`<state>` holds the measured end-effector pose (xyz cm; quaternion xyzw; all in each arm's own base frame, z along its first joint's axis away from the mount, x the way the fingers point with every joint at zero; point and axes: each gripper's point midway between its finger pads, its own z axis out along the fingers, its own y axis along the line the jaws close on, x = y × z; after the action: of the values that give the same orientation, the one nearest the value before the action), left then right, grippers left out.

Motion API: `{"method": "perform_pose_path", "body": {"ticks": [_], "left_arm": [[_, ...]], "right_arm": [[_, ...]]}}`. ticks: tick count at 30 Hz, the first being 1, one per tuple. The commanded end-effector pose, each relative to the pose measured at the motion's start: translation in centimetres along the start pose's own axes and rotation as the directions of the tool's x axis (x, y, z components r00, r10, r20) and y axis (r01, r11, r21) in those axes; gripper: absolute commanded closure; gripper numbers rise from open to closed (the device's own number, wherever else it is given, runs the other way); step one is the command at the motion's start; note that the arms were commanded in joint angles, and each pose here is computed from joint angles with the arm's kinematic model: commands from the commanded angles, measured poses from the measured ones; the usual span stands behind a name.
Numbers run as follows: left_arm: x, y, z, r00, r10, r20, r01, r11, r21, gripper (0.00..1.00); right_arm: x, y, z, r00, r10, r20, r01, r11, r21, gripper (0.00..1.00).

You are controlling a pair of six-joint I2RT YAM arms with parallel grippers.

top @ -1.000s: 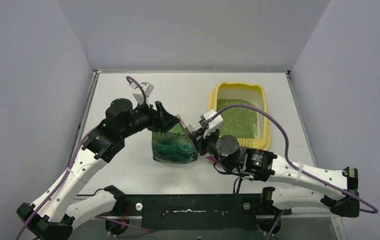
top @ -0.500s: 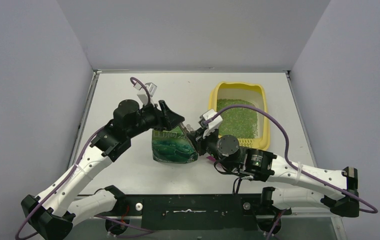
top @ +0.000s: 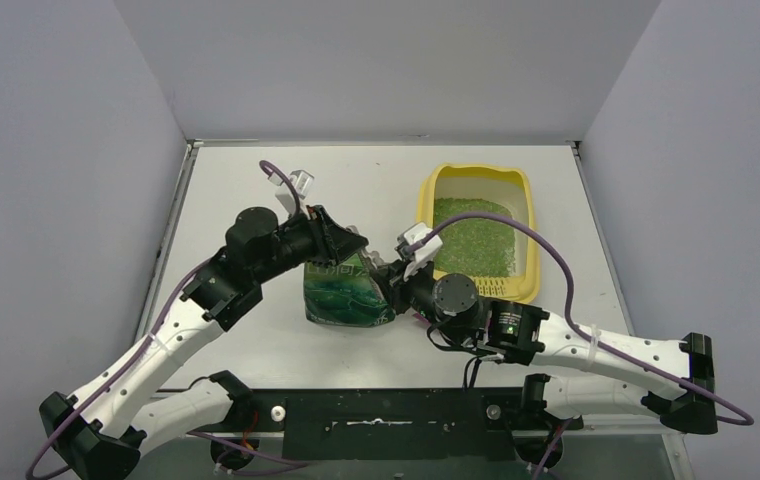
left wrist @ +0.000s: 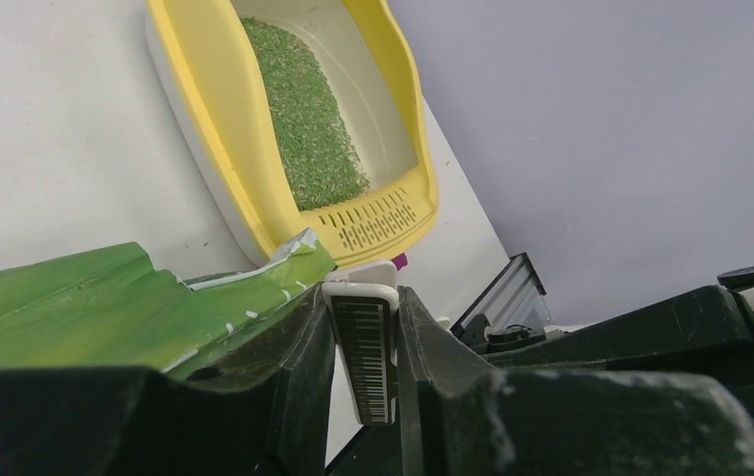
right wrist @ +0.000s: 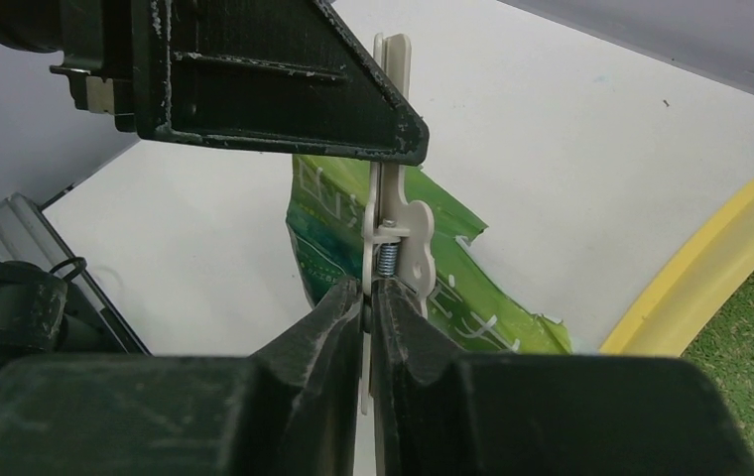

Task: Fill the litter box with clean litter
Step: Clamp the cat litter bag at the center of the board.

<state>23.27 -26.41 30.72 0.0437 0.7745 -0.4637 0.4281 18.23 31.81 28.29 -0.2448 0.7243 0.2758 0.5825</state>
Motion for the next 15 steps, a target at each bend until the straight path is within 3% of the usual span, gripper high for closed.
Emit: {"method": "perform_pose_path", "body": {"ticks": [1,4,8,13,15], "left_arm": [[-1.4,-1.5,-0.6,0.998,0.04,0.056,-0.043,0.997,0.057,0.98],[-1.6,-1.4,-1.0,0.996,0.047,0.075,-0.051,0.997,0.055,1.0],[-1.8,-1.5,-1.6,0.994,0.055,0.096,-0.06,0.997,0.055,1.0],[-1.7,-1.5,-1.9,0.993,0.064,0.1,-0.07,0.996,0.058,1.0],[-1.4,-1.6,-1.8,0.994,0.064,0.084,-0.069,0.995,0.069,1.0]], "right_arm": [[-2.8,0.9,-0.4,0.995,0.059,0.084,-0.055,0.997,-0.045,0.86],[-2.8,0.6,-0.9,0.994,0.073,0.075,-0.07,0.997,-0.041,0.7],[-3.3,0.0,-2.0,0.99,0.11,0.084,-0.108,0.994,-0.032,0.4],[-3.3,-2.1,-3.1,0.984,0.157,0.081,-0.161,0.986,0.037,0.2],[-3.0,-2.4,-3.0,0.985,0.164,0.053,-0.166,0.986,0.028,0.17]]}}
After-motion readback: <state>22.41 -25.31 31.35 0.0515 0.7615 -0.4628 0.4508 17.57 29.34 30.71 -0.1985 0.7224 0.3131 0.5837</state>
